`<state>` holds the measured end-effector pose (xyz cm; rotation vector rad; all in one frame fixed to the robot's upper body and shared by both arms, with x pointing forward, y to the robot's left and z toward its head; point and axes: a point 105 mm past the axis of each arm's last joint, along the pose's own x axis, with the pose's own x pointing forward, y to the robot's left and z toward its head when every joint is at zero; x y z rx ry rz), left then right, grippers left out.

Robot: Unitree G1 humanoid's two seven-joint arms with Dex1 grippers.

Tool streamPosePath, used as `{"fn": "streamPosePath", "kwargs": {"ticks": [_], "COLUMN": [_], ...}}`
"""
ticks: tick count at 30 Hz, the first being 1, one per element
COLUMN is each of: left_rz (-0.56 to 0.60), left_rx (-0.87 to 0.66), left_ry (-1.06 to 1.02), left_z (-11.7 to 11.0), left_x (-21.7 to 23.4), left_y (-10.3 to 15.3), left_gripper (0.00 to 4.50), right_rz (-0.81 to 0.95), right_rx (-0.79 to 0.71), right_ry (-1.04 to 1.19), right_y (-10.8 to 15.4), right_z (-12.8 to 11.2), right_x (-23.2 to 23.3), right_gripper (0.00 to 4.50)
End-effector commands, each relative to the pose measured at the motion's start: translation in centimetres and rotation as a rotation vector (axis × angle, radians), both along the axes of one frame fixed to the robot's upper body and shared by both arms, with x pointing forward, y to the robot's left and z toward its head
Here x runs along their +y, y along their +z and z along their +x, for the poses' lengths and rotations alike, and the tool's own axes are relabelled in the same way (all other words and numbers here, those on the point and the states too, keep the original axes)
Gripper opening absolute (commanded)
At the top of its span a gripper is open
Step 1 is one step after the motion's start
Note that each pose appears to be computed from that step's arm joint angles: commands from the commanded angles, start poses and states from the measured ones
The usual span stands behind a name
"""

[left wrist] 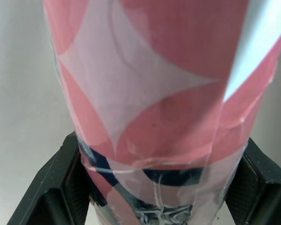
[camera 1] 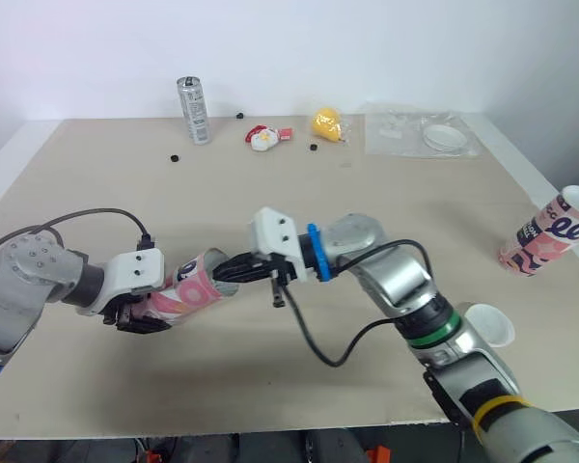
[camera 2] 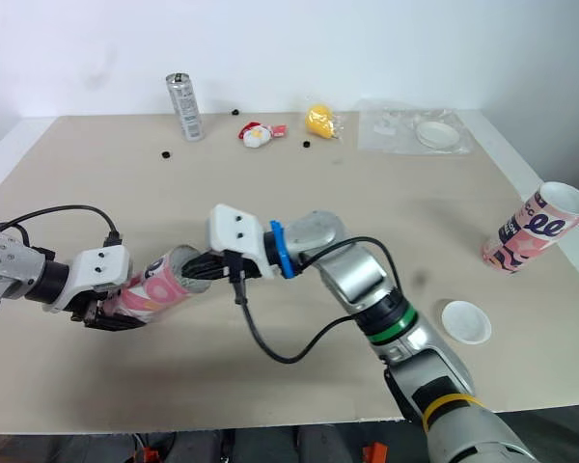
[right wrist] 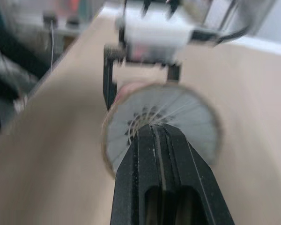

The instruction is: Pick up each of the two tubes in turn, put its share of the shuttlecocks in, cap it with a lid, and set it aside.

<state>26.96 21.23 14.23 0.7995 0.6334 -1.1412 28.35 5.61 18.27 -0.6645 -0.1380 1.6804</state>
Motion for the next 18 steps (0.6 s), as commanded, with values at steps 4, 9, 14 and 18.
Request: {"fn": "streamPosePath", "kwargs": {"ticks": [4, 9, 14, 18], "left_rz": [-0.021, -0.025, -0.029, -0.035], "left_rx": [0.019, 0.021, 0.023, 0.022], "left_ry": [-0.021, -0.016, -0.01, -0.01], "left_z": [-0.3, -0.4, -0.6, -0.7], "left_x": [-1.0, -1.1, -1.0, -1.1], "left_y": [-0.6, -0.6, -0.8, -0.8], "left_gripper": [3.35, 3.35, 3.35, 3.35], "right_rz": [-0.059, -0.064, 0.056, 0.1], "right_rx": [-0.21, -0.256, -0.13, -0.04], "right_ry": [0.156, 0.213, 0.196, 0.157], "right_y": [-0.5, -1.0, 2.6, 4.6], "right_z": [-1.5, -2.2, -2.1, -1.7], "right_x": [5.1, 6.2, 3.8, -0.1], "right_gripper": [0.12, 0.12, 0.12, 0.12]}}
